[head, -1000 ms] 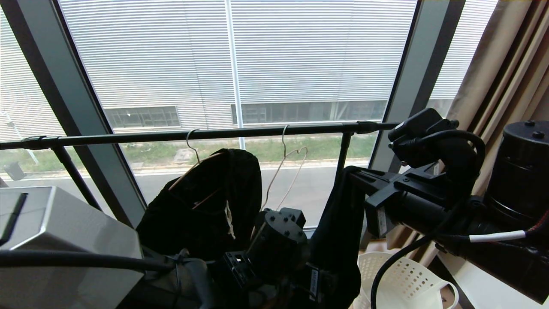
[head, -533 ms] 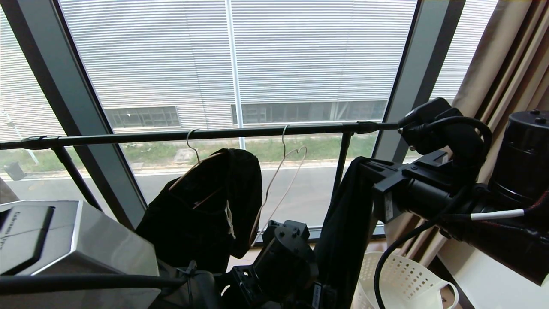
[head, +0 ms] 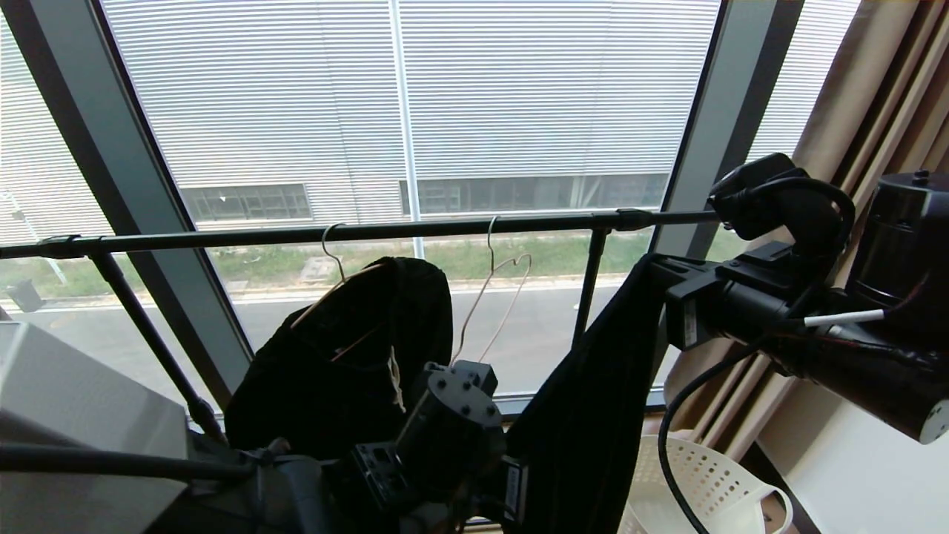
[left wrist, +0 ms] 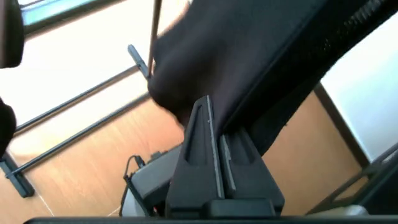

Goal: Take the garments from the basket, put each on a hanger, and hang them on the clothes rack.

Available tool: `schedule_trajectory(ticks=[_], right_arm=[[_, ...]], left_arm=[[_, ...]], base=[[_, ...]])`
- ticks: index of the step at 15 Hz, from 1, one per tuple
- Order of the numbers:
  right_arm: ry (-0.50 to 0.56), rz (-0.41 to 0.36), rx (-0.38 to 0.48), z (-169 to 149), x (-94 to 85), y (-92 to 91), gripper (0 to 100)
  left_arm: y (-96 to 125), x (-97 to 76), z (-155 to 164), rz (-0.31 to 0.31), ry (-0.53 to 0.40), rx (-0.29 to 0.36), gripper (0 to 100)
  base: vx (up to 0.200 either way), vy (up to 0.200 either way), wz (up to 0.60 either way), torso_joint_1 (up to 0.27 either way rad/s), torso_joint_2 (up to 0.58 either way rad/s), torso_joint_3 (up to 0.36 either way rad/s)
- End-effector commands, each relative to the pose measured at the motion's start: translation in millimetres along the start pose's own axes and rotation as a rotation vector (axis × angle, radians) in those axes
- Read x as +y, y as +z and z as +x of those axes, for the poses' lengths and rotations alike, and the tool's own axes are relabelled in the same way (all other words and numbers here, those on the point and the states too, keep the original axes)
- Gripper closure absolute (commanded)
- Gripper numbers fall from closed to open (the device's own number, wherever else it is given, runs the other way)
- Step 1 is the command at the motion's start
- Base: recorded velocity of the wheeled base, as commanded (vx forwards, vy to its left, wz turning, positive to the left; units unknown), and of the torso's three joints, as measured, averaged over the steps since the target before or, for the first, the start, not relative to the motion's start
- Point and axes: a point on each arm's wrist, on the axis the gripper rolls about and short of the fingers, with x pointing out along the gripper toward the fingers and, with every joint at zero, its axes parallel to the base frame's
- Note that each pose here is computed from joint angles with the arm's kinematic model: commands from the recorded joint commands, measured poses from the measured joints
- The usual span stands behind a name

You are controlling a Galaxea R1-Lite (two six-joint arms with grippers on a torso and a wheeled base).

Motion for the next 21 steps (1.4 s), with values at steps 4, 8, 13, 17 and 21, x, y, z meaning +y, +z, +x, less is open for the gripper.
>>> schedule_trajectory(ticks=[4, 8, 13, 17, 21], right_arm=[[-0.054, -0.048, 0.022, 7, -13.2, -3.9, 100], [-0.052, -0.12, 0.063, 6, -12.3, -14.4, 100], [0.003, -0.167, 0.094, 4, 2.3, -24.4, 100], [0.03, -0.177, 0.094, 0, 8.8, -26.0, 100], [0.029, -0.177, 0.096, -1, 8.5, -26.7, 100]], left_arm=[[39, 41.9, -54, -0.089, 0.063, -0.172, 100], [51, 48.4, -62, -0.092, 0.074, -0.203, 100], [59, 49.7, -62, -0.06, 0.071, -0.195, 100], [67, 51.0, -63, 0.001, 0.076, -0.179, 100], [69, 51.1, -65, 0.015, 0.032, -0.182, 100]], base=[[0.0, 0.0, 0.0, 0.0, 0.0, 0.0], [0.0, 0.0, 0.0, 0.0, 0.0, 0.0], [0.0, 0.0, 0.0, 0.0, 0.0, 0.0], [0.0, 0.0, 0.0, 0.0, 0.0, 0.0], [0.0, 0.0, 0.0, 0.0, 0.0, 0.0]])
